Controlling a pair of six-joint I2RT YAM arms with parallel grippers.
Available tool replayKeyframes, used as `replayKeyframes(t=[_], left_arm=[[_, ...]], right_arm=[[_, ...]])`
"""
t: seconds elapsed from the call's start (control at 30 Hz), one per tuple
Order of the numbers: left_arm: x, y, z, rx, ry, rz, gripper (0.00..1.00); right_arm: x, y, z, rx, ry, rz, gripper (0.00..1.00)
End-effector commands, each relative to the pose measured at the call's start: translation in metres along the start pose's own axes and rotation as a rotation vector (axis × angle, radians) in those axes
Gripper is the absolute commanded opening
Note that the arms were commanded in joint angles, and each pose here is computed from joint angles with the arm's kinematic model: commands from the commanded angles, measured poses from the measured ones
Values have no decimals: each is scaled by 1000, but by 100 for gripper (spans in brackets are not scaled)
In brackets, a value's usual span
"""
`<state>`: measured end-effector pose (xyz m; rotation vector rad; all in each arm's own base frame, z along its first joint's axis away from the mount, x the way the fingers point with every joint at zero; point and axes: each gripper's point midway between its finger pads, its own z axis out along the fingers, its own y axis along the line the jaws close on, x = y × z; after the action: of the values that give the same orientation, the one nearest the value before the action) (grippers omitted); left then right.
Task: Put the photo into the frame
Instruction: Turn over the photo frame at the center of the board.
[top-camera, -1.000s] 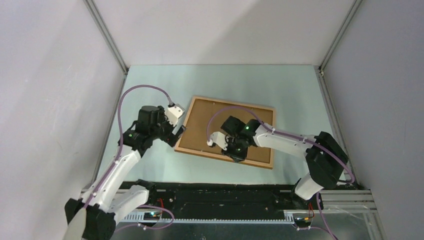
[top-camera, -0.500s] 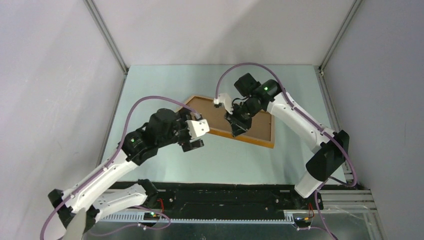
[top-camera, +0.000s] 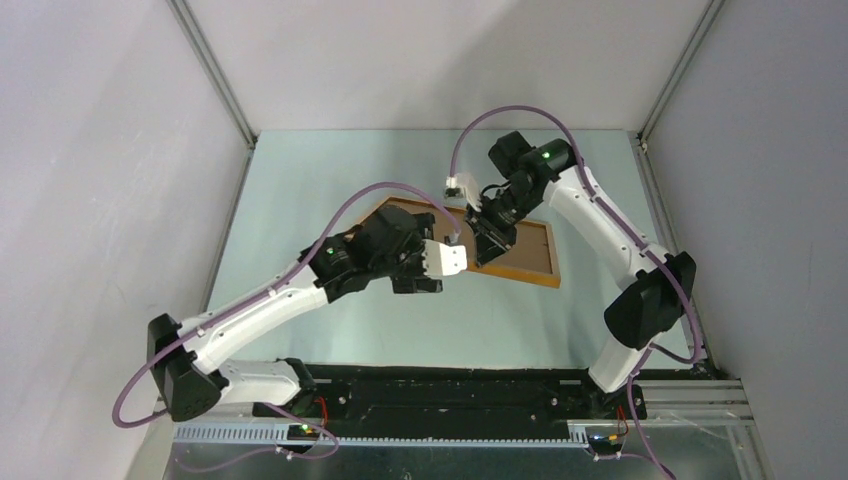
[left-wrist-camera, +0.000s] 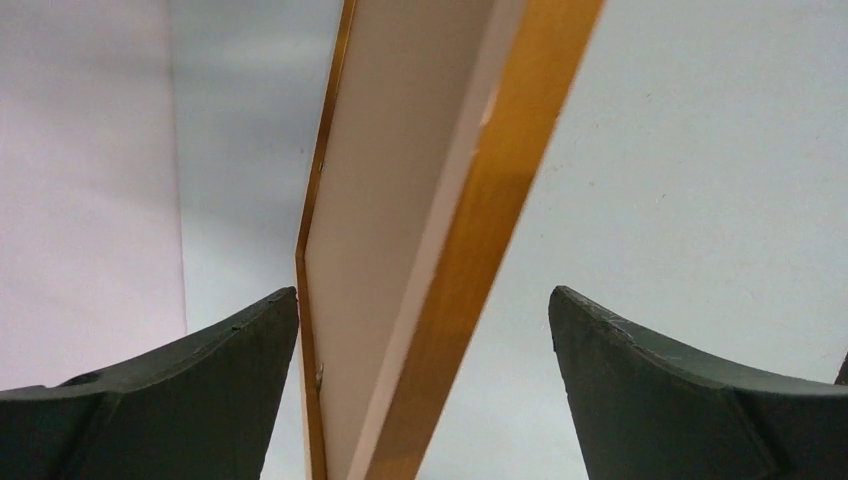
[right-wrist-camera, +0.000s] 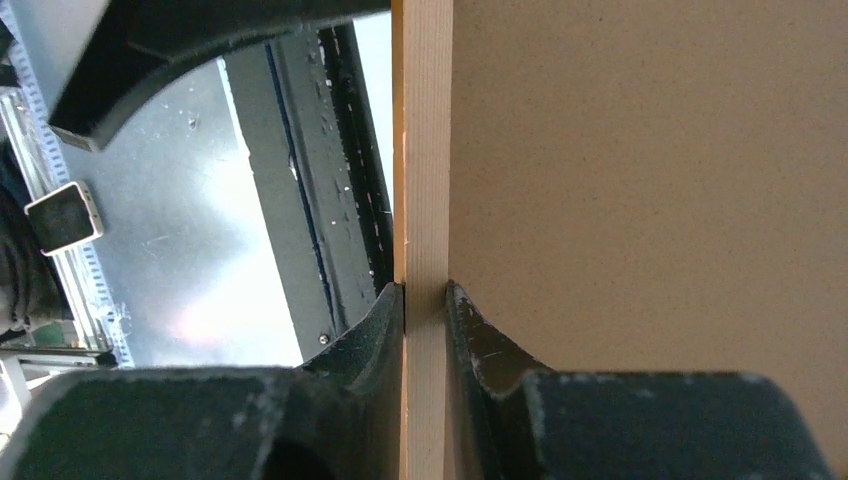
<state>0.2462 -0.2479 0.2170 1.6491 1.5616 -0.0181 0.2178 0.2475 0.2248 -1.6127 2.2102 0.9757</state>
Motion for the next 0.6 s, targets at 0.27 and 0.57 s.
replayKeyframes(t=[0.27,0.57], left_arm=[[-21,24,17,-74,63,90,86],[-7,25,11,-104,112,119,67]], right_arm=[[-17,18,-38,-59,-129,-3,0],[-15,16,-49,-24,-144,-8,0]])
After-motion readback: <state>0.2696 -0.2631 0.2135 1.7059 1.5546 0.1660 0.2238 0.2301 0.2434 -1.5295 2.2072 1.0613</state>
